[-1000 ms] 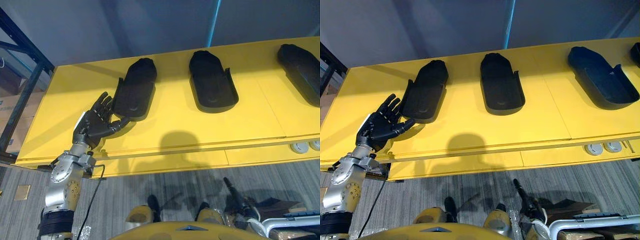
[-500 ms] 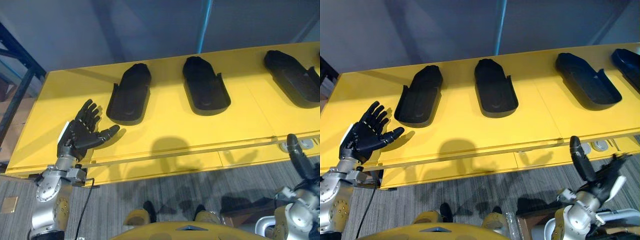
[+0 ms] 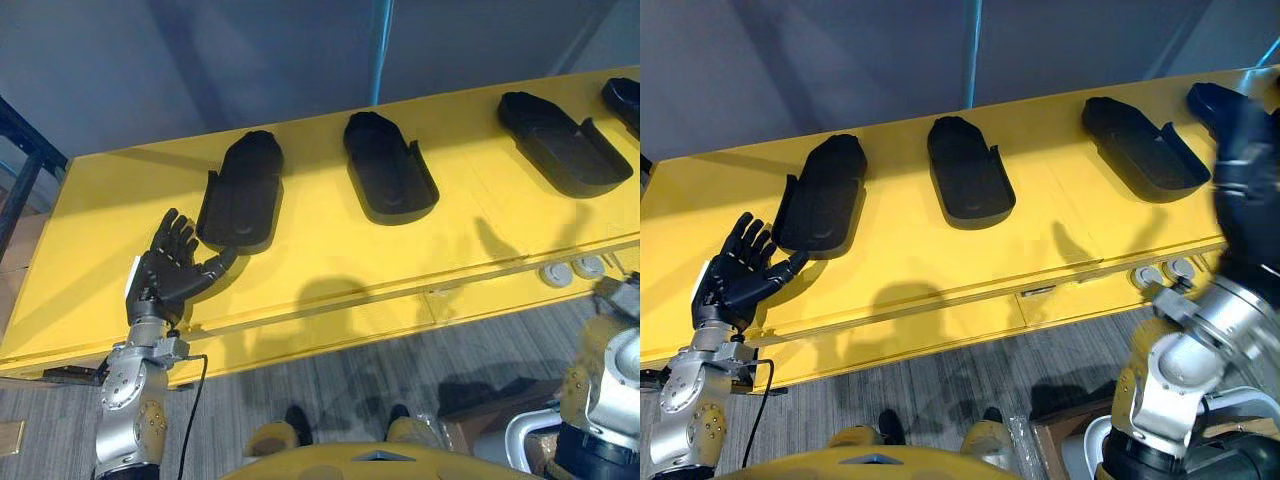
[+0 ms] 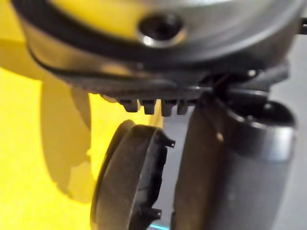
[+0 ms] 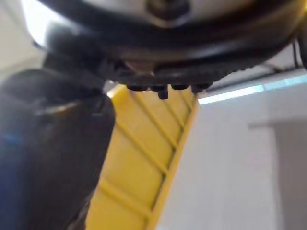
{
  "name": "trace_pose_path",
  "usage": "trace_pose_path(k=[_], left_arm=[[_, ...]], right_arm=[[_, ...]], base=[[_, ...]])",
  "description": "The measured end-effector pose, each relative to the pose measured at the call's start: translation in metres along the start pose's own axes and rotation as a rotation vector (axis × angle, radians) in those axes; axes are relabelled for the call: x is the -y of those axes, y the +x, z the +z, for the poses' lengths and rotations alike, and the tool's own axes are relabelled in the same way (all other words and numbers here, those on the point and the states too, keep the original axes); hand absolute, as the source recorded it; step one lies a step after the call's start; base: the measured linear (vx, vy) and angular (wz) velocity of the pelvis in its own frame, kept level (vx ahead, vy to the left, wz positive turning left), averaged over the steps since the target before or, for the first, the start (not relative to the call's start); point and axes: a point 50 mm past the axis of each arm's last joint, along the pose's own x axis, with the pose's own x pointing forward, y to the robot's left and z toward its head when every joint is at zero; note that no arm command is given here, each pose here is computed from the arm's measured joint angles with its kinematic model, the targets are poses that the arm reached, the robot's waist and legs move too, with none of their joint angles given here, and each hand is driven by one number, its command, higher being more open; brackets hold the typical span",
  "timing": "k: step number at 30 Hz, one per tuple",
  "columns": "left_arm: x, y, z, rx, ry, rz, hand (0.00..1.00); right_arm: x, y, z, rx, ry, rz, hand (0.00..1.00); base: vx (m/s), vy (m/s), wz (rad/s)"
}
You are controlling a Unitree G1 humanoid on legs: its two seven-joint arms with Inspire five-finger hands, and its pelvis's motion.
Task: Walk over and take three plastic housings, then place them on the shelf
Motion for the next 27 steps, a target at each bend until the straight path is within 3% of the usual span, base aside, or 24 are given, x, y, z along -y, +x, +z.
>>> trace_pose_path(k=[6,9,19,27], left_arm=[[0.025,0.021,-0.006,-0.010,0.002,-0.112,1.00],[0.034,0.025,-0.008,-0.013,-0.002,-0.159,1.00],[0.058,0.033,-0.005,0.000,0.025,-0.289,1.00],[0.070,0.033,0.002,0.031,0.018,-0.300,1.00]], right_arm=[[-0.084,0.032,-0.051,-0.230,0.124,0.496,1.00],[-0.116,0.037,-0.061,-0.290,0.134,0.611,1.00],[-0.164,0.059,-0.067,-0.335,0.090,0.644,1.00],[-0.204,0.047,-0.077,-0.405,-0.006,0.649,1.00]], base=[[-0.05,-0.018,0.33],[-0.03,-0.025,0.28],[-0.03,0.009,0.15],[0.00,0.000,0.00]])
